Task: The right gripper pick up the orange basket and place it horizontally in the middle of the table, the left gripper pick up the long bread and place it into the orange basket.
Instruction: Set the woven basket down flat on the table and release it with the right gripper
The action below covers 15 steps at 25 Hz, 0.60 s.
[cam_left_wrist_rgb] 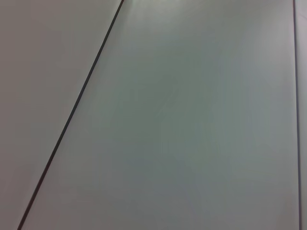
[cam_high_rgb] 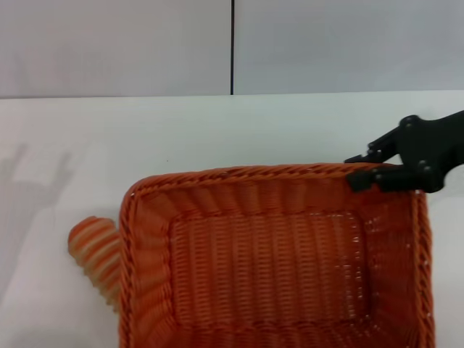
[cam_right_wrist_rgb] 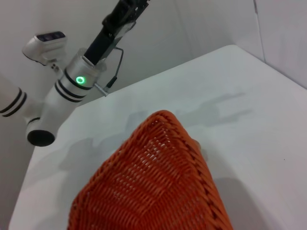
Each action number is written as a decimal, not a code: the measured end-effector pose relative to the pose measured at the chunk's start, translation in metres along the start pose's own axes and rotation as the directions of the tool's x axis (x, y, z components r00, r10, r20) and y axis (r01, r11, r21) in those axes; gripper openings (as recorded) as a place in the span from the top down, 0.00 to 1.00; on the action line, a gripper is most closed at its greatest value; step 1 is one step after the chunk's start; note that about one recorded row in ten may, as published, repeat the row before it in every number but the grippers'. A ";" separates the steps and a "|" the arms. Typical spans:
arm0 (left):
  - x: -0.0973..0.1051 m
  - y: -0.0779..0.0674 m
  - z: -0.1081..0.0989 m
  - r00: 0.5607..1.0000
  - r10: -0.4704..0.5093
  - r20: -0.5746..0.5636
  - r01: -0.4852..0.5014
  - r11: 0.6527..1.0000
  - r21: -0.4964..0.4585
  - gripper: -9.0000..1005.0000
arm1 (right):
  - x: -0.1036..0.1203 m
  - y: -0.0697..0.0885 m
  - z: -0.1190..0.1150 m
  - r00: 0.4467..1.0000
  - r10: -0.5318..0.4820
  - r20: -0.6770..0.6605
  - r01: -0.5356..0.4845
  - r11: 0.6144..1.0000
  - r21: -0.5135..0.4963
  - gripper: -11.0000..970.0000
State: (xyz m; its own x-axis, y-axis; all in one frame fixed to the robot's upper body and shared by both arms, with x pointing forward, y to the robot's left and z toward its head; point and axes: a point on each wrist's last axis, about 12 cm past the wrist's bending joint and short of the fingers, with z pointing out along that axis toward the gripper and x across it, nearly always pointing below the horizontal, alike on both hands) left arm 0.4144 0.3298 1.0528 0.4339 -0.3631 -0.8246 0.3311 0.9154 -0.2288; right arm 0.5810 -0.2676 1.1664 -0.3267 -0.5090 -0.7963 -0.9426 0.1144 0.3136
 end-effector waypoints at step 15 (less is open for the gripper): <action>0.001 -0.001 0.000 1.000 -0.005 -0.008 0.005 1.000 0.001 0.18 | -0.015 -0.006 0.023 0.995 -0.084 0.052 0.083 0.996 0.015 0.81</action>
State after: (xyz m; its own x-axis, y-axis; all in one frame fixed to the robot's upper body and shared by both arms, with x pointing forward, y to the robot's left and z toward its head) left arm 0.4144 0.3289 1.0519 0.4256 -0.3659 -0.8276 0.3342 0.9135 -0.2320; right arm 0.5898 -0.2408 1.1640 -0.2497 -0.4719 -0.8455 -0.9674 0.0844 0.2386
